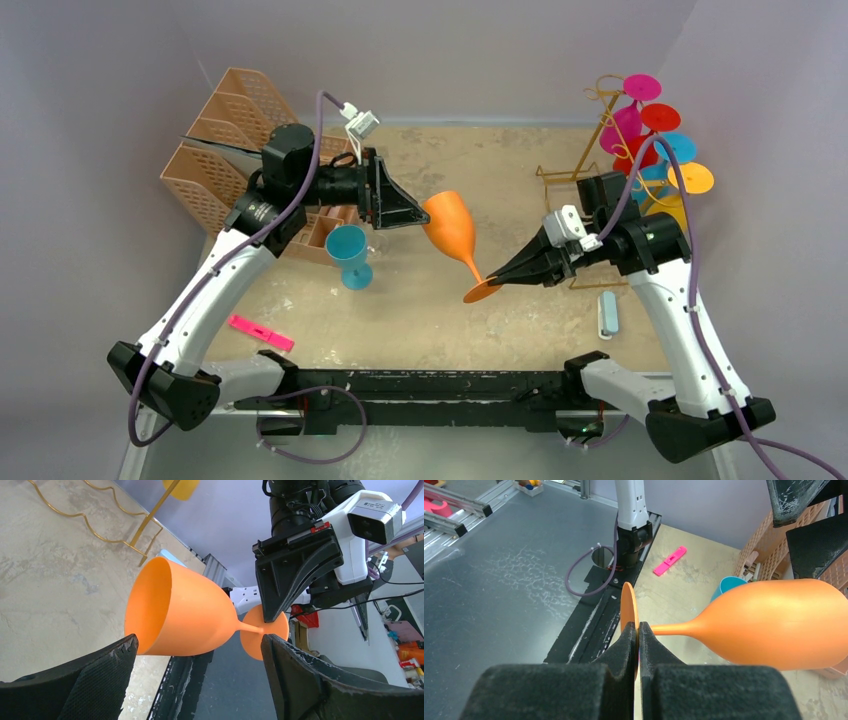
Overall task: Take the wine glass off the wine glass rack
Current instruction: Place the wine glass at the center of the board.
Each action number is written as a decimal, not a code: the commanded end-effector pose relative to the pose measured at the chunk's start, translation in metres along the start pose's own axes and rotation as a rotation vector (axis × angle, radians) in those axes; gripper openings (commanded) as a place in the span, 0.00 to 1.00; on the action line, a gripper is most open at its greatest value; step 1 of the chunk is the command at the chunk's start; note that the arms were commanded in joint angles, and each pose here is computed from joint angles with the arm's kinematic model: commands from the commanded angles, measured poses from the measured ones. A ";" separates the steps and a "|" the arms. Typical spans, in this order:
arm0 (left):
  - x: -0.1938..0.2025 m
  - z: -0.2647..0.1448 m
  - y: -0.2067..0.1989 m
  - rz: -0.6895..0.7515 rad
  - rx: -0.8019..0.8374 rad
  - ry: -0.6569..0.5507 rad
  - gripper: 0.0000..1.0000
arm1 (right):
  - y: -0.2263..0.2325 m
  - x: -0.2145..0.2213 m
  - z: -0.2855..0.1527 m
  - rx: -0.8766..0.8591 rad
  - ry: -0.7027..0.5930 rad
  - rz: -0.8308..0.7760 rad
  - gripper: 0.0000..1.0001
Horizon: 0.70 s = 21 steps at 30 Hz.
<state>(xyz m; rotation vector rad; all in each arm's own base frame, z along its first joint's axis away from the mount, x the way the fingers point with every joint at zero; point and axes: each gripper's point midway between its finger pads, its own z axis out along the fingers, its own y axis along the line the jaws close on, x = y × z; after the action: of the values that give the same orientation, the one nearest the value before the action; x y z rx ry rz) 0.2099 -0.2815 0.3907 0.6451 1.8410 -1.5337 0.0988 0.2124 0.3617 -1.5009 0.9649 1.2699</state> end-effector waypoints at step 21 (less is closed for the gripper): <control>0.005 0.004 -0.033 0.081 0.272 0.110 0.66 | 0.014 -0.016 0.004 -0.047 -0.073 -0.035 0.00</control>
<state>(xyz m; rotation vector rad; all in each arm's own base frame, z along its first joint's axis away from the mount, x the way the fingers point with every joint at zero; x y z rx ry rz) 0.2114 -0.2915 0.3861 0.7452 1.8335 -1.6134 0.0865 0.2115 0.3680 -1.4992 0.9153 1.2892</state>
